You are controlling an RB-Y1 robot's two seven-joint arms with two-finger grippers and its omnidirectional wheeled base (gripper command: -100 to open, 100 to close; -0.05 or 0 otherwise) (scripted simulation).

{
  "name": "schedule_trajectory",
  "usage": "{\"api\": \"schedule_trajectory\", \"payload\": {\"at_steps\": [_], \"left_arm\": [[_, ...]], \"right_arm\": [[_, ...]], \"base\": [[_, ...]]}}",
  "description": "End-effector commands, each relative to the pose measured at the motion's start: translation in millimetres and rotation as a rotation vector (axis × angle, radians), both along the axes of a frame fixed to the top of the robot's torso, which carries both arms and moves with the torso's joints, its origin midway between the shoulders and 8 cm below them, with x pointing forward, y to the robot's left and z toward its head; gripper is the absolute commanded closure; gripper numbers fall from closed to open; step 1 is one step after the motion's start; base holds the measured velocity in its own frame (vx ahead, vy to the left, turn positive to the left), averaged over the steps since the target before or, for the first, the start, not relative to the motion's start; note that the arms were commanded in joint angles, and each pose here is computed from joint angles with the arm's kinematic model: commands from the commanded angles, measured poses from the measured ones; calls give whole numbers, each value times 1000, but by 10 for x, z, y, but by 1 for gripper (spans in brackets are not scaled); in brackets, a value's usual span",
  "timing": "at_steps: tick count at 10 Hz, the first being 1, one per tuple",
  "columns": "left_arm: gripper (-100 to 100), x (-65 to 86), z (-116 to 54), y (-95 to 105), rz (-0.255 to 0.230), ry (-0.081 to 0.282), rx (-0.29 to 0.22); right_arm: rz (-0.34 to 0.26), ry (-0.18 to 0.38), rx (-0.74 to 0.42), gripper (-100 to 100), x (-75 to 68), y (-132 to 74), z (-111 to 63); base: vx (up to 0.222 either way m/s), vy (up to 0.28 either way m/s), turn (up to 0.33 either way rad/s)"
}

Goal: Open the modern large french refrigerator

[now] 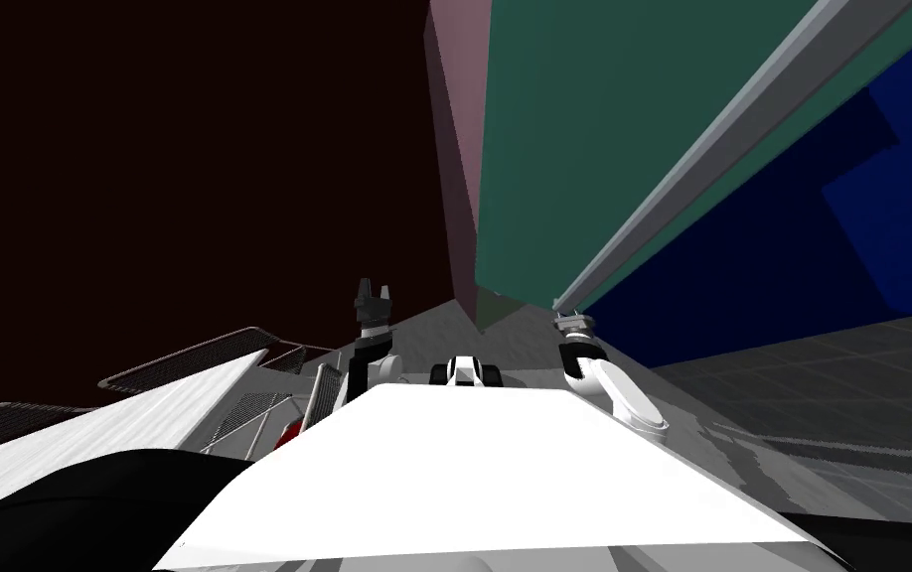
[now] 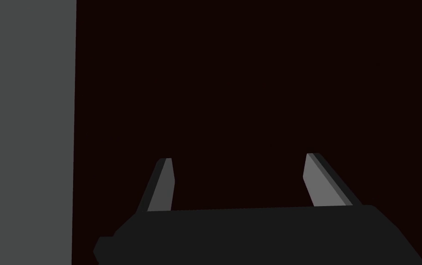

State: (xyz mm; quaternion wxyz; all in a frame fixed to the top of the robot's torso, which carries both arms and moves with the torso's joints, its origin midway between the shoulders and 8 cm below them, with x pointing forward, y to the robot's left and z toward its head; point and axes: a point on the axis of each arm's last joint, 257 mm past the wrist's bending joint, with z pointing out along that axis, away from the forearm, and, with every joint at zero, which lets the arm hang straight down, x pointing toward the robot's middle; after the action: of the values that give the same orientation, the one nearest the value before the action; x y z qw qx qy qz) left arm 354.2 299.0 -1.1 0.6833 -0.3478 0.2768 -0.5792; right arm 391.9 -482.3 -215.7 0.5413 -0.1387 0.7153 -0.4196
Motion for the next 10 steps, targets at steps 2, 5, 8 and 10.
{"api": "schedule_trajectory", "payload": {"at_steps": [2,5,8,10], "left_arm": [[0,0,0,1,0,0,0],[0,0,-1,2,0,0,1],[0,0,0,1,0,0,1],[0,0,0,1,0,0,1]], "right_arm": [[-21,8,3,-100,-184,-92,96],[-22,3,3,-100,-268,-104,219],[-21,6,7,-100,-390,-103,365],[-20,8,9,-100,-428,-94,410]], "base": [[31,20,8],[35,-5,4],[42,-7,10],[22,4,-2]]}}
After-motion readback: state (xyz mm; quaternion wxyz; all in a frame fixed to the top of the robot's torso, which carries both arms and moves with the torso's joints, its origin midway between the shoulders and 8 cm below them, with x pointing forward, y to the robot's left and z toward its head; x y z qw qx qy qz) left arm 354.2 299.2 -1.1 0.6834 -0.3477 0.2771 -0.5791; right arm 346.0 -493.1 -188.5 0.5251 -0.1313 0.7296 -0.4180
